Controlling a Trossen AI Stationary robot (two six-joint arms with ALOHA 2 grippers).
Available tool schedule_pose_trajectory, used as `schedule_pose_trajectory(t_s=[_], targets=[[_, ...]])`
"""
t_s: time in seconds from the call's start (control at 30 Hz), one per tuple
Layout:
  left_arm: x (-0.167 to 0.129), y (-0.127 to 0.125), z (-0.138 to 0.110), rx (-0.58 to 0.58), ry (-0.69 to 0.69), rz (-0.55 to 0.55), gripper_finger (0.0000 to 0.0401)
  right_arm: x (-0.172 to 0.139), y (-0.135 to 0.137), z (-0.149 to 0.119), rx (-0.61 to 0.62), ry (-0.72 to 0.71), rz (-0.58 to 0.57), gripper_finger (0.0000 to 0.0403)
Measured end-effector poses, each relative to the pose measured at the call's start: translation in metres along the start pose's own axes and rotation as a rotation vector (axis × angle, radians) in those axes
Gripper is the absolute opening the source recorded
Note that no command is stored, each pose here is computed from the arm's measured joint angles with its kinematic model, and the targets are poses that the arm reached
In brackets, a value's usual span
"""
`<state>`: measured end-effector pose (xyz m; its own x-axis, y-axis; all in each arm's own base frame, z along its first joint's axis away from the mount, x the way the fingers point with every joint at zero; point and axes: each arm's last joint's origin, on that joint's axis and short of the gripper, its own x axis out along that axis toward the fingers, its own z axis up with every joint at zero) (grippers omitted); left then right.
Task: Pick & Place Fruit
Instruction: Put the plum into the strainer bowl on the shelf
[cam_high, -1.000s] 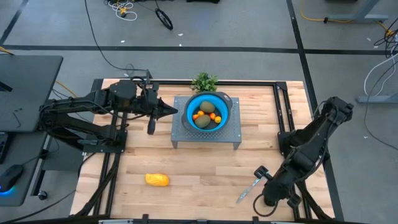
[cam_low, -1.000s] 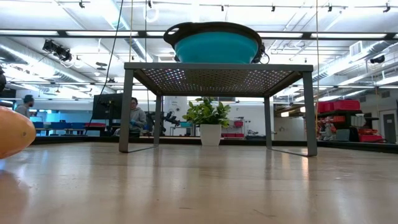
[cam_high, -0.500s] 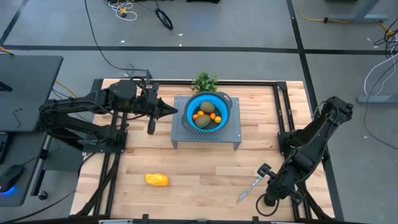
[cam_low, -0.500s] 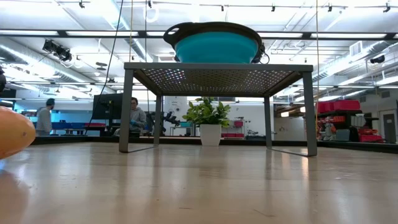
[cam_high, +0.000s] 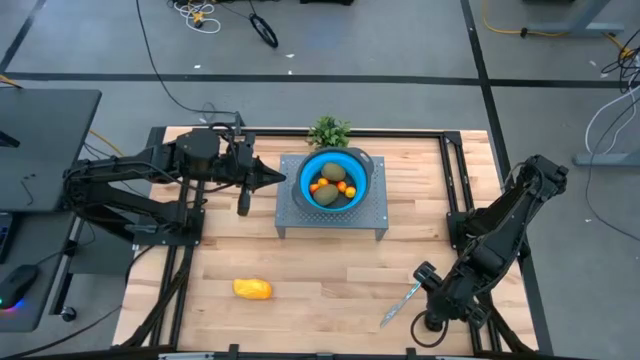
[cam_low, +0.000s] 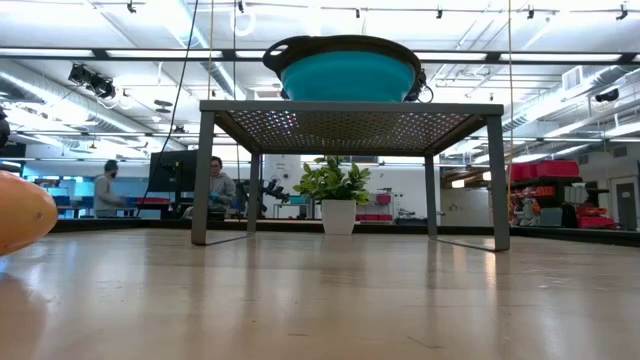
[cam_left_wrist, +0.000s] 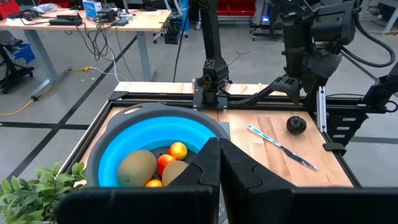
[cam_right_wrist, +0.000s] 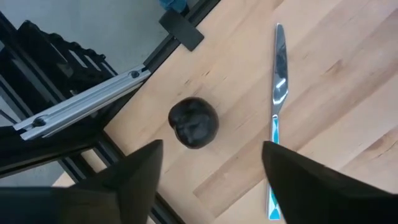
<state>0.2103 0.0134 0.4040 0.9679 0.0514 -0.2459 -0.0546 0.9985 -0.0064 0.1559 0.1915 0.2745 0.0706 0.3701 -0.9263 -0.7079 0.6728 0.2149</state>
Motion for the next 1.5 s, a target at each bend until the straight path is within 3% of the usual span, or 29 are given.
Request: schedule_pose_trajectory(t_s=[0.23,0.83,1.5], targets=[[0.000,0.000,0.000,0.000,0.000,0.000,0.0003,0.000,0.000,0.000,0.000,0.000,-0.002,0.0330],[0.000,0.000,0.000,-0.003,0.004,0.000,0.0003,0.049,-0.006,0.014,-0.150,0.152,0.007,0.0332],[0.000,0.000,-0.001,-0.005,0.008,-0.008,0.0006,0.087,0.016,0.015,-0.220,0.252,0.015,0.0332]])
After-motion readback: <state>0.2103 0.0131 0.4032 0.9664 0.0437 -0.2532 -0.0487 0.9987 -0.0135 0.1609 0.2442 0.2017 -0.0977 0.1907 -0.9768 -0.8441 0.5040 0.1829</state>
